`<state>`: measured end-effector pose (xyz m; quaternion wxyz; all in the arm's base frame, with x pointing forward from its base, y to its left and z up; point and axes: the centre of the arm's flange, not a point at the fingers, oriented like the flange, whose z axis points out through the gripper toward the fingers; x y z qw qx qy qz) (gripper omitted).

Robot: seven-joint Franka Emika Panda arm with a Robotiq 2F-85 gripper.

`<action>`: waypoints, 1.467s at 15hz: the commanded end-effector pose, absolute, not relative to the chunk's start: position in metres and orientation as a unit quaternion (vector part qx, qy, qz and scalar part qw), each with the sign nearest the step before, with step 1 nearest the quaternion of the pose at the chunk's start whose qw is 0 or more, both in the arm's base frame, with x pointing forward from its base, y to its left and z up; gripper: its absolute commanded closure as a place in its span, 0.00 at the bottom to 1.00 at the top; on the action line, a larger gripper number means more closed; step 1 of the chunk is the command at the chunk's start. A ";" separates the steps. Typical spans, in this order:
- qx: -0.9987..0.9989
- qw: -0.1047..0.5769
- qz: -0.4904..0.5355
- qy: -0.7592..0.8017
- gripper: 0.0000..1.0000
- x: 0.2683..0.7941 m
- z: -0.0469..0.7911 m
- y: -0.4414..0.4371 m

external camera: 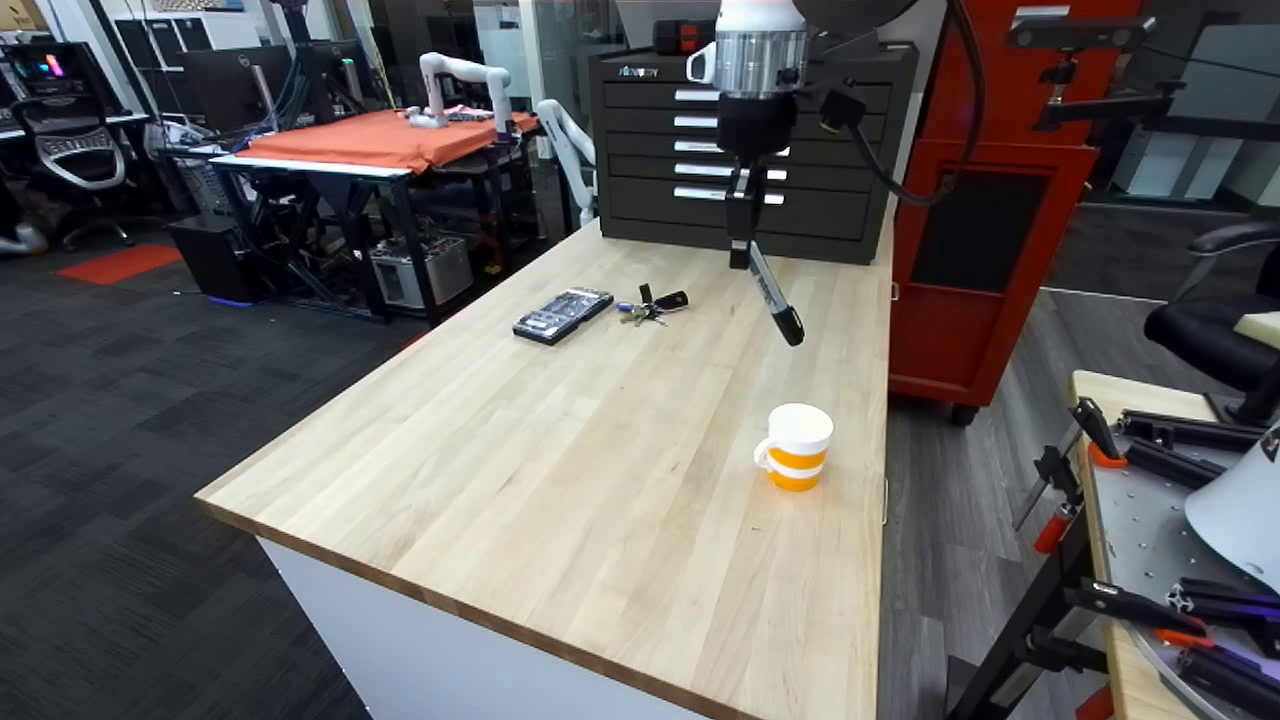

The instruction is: Take the marker out of the white and orange mug

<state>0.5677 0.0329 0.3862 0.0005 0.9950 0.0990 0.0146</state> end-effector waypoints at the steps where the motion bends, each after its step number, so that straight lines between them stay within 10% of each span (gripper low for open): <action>1: 0.995 0.010 0.002 0.097 0.94 0.570 0.376 0.010; 13: 0.989 -0.007 -0.048 0.141 0.90 0.585 0.266 -0.029; 14: 0.988 -0.005 -0.052 0.143 0.50 0.587 0.261 -0.031; 22: 0.990 0.004 -0.039 0.132 0.07 0.584 0.277 -0.036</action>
